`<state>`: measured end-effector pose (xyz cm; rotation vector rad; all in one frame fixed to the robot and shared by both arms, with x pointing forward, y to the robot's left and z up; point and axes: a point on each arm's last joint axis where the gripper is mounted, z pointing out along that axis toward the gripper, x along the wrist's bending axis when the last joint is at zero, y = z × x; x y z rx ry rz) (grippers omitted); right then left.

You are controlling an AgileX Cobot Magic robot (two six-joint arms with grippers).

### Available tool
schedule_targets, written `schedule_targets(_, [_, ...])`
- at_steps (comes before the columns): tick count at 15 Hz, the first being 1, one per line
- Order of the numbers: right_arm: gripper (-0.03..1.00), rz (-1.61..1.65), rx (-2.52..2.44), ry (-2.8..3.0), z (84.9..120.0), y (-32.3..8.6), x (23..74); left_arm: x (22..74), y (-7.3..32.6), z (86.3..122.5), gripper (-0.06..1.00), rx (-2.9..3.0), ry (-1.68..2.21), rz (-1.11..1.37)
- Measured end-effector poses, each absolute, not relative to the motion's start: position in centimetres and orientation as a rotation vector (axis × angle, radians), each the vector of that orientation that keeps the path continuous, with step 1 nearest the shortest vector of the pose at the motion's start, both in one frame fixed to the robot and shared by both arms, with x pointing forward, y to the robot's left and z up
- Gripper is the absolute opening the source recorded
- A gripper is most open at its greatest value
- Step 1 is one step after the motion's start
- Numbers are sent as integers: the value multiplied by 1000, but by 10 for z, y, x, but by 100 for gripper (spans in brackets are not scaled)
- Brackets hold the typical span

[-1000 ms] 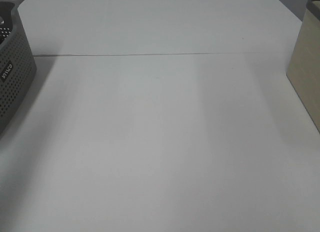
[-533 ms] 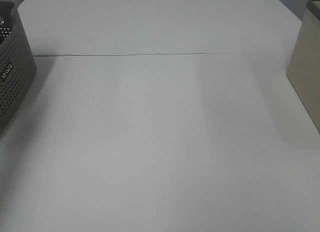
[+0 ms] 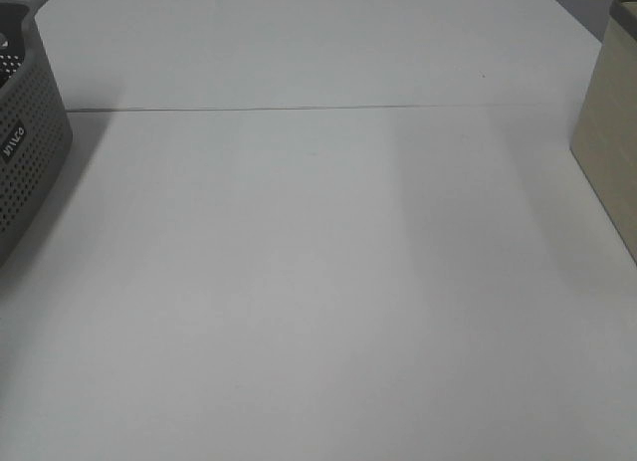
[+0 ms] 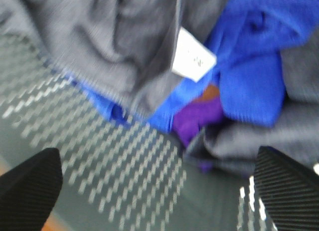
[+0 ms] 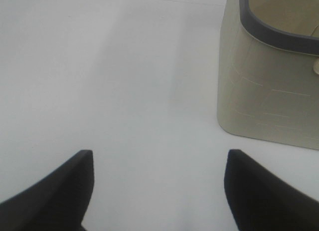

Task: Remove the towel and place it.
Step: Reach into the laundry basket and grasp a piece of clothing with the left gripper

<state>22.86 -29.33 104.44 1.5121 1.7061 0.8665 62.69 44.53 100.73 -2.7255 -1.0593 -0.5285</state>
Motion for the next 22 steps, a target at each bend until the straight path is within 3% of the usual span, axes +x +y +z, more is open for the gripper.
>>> schedule_targets(5, [71, 867, 1512, 1706, 1044, -293, 229, 645, 449, 950, 99, -2761, -1046, -434])
schedule_targets(9, [71, 867, 1512, 1706, 1044, -293, 229, 650, 448, 948, 95, -2779, -1081, -498])
schedule_targets(11, [71, 867, 1512, 1706, 1044, -293, 229, 650, 448, 948, 87, -2782, -1088, -499])
schedule_targets(12, [71, 867, 1512, 1706, 1044, -293, 229, 651, 448, 948, 76, -2782, -1089, -499])
schedule_targets(16, [71, 867, 1512, 1706, 1044, -293, 229, 652, 448, 949, 55, -2774, -1116, -531])
schedule_targets(22, [71, 867, 1512, 1706, 1044, -293, 229, 653, 448, 949, 47, -2758, -1167, -547])
